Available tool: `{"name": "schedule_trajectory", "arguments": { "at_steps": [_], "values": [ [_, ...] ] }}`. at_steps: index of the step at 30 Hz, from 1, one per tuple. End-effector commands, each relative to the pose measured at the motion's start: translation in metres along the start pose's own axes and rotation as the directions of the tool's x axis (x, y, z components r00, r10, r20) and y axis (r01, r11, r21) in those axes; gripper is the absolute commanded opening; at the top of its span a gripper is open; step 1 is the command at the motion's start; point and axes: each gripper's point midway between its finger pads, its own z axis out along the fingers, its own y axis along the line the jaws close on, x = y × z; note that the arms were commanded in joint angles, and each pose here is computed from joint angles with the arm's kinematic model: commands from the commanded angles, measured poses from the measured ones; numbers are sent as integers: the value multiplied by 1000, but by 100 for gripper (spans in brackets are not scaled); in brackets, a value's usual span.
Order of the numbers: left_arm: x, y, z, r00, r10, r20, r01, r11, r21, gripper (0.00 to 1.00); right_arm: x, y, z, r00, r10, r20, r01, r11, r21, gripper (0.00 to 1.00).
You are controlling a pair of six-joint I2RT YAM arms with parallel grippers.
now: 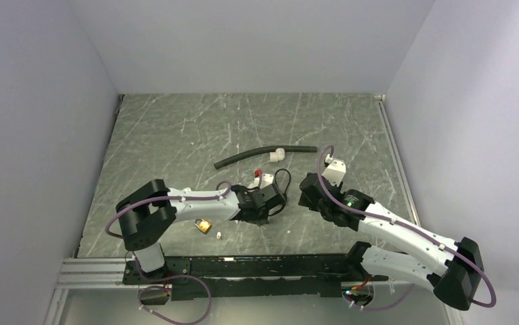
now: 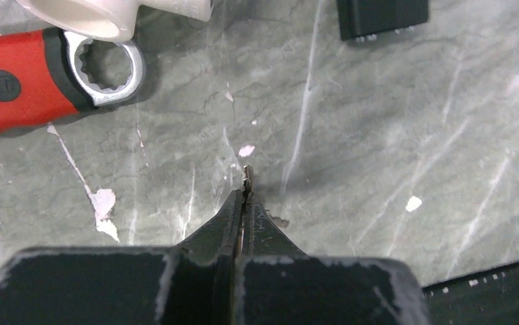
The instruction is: Unlock with the key
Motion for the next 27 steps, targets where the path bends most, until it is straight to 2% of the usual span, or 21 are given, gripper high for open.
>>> {"name": "schedule_trajectory", "arguments": {
  "at_steps": [1, 5, 10, 15, 19, 23, 27],
  "values": [
    [-19, -14, -37, 998, 27, 56, -33, 993, 116, 0, -10, 19, -7, 1000, 19, 24, -16, 994, -112, 61],
    [-30, -20, -59, 994, 26, 102, -45, 982, 186, 0, -10, 24, -9, 999, 24, 22, -20, 990, -142, 61],
    [-36, -18, -71, 991, 21, 134, -48, 977, 208, 0, -9, 32, -8, 1000, 9, 12, -7, 986, -166, 59],
    [-47, -13, -79, 982, 4, 188, -48, 972, 231, 0, 2, 56, -11, 999, -34, -10, 29, 945, -327, 59],
    [-64, -9, -96, 971, -25, 239, -39, 965, 260, 0, 3, 81, -34, 998, -43, 40, 58, 831, -554, 59],
    [-88, -8, -125, 947, -70, 314, -39, 944, 329, 0, -7, 104, -69, 989, -15, 147, 122, 650, -750, 59],
    [-114, -10, -163, 905, -125, 407, -65, 904, 423, 0, -16, 120, -106, 970, 37, 239, 195, 467, -863, 59]
  ]
}}
